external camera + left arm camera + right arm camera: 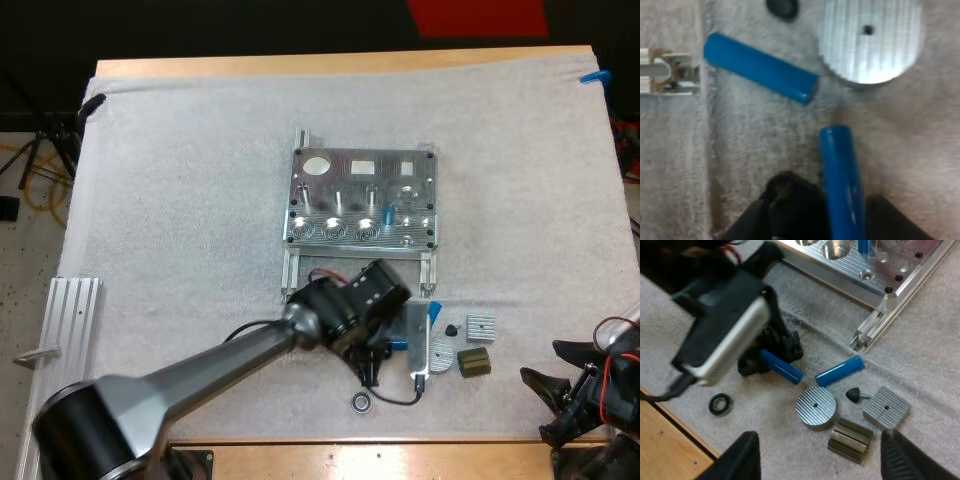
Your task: Load cells from left to right
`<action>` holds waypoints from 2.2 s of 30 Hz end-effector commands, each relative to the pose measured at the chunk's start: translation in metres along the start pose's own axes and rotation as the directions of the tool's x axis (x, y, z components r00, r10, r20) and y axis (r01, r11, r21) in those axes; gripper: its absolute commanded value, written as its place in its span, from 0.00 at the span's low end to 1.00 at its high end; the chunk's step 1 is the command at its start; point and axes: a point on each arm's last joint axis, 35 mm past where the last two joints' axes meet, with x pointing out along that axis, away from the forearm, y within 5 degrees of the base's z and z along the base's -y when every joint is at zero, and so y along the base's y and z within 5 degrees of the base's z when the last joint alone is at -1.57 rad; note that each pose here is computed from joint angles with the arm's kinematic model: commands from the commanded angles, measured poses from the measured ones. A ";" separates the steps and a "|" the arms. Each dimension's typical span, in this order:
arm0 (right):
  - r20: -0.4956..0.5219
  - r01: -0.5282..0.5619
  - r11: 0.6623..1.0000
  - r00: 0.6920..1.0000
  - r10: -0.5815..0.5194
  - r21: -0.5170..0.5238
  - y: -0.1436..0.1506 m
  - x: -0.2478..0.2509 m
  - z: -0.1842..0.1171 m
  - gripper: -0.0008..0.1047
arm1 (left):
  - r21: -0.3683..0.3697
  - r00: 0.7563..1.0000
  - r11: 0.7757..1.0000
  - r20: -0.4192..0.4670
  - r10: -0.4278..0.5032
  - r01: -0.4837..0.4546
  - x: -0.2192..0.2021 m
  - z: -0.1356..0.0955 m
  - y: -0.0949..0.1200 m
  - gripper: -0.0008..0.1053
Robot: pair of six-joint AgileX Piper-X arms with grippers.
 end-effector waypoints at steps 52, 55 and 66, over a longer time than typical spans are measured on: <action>0.156 -0.005 0.983 0.987 -0.024 0.183 -0.003 -0.002 0.018 0.50 | -0.041 0.969 0.993 0.218 0.115 -0.109 -0.171 -0.008 -0.005 0.01; 0.203 -0.093 0.958 0.978 0.038 0.270 -0.003 0.003 0.028 0.50 | -0.029 0.951 0.995 0.291 0.102 -0.098 -0.190 -0.014 -0.013 0.01; 0.244 -0.356 0.884 0.926 0.289 0.303 -0.007 0.055 0.069 0.50 | 0.022 0.908 1.000 0.420 0.005 -0.016 -0.226 -0.031 -0.032 0.01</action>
